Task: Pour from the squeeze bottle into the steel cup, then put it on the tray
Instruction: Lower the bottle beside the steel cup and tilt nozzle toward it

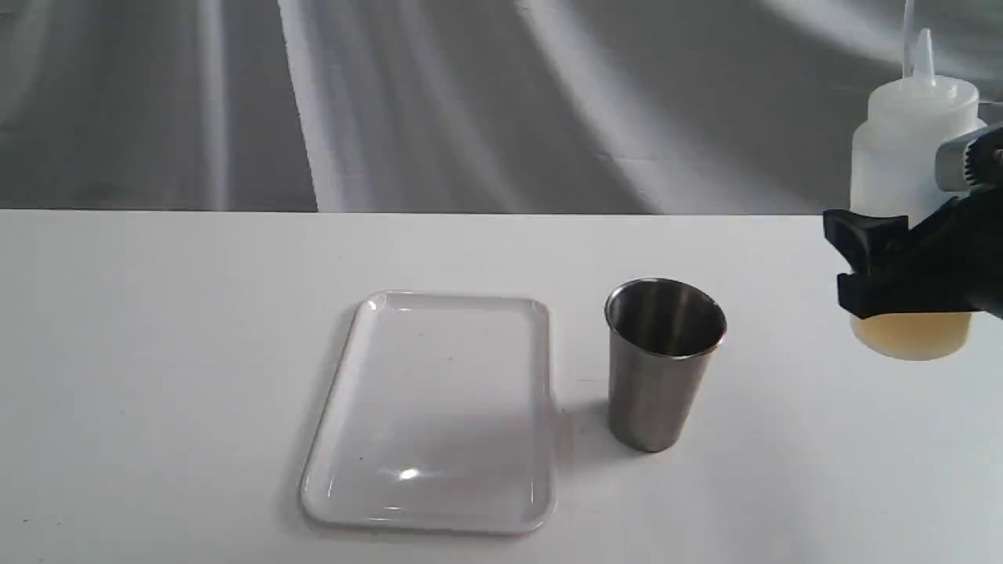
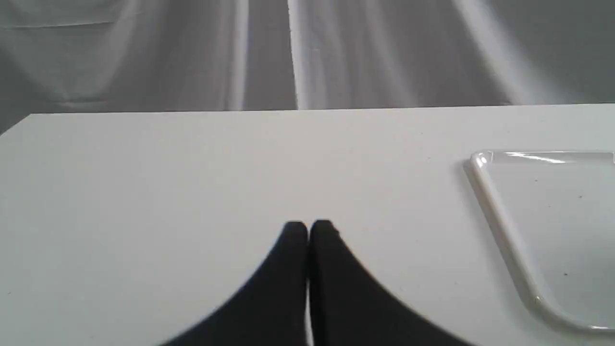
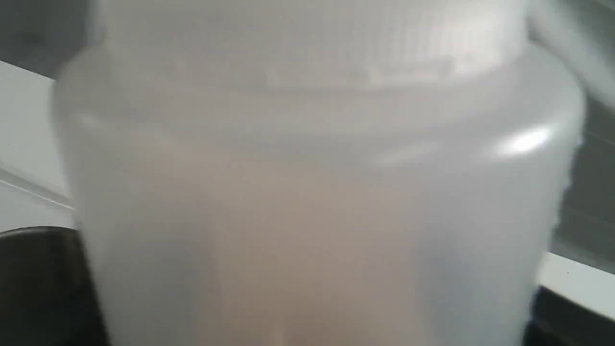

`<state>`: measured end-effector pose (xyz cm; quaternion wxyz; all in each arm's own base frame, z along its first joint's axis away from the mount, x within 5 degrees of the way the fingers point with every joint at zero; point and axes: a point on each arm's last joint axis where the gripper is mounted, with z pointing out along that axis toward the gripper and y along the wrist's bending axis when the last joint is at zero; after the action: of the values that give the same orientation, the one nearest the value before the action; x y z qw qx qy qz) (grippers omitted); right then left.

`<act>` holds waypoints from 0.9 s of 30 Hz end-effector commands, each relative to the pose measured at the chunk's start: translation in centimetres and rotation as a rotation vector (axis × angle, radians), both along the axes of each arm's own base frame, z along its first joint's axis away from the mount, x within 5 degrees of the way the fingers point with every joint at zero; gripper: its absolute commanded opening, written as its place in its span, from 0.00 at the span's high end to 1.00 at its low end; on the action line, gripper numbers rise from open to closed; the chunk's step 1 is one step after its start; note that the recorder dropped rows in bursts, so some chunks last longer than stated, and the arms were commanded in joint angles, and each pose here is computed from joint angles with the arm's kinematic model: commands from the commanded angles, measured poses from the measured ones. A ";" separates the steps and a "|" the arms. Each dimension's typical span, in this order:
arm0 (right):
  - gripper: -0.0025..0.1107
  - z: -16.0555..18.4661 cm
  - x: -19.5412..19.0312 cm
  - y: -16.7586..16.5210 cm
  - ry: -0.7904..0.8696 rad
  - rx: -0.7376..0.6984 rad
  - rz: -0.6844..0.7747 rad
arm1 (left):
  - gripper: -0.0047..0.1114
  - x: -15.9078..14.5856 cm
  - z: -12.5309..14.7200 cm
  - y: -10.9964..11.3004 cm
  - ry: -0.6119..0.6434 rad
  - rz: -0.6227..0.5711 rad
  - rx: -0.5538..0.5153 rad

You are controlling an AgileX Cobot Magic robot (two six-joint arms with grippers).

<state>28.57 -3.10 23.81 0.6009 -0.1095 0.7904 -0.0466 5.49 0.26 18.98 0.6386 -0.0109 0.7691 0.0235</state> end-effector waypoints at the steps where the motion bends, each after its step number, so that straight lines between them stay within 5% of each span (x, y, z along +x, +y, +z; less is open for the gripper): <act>1: 0.98 0.4 0.0 -0.1 -0.037 0.006 0.008 | 0.96 0.0 -0.1 0.0 -0.006 -0.007 -0.005; 18: 0.98 -1.7 0.9 0.2 0.001 -0.078 0.087 | 0.96 0.0 -0.1 0.0 -0.006 -0.008 -0.003; 27: 0.98 -2.7 1.1 -0.8 0.026 -0.241 0.108 | 0.96 0.0 -0.1 0.0 -0.006 -0.007 -0.005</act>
<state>29.68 -3.58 20.73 0.5645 -0.2086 0.7934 -0.0915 5.49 0.26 18.98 0.6386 -0.0109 0.7691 0.0235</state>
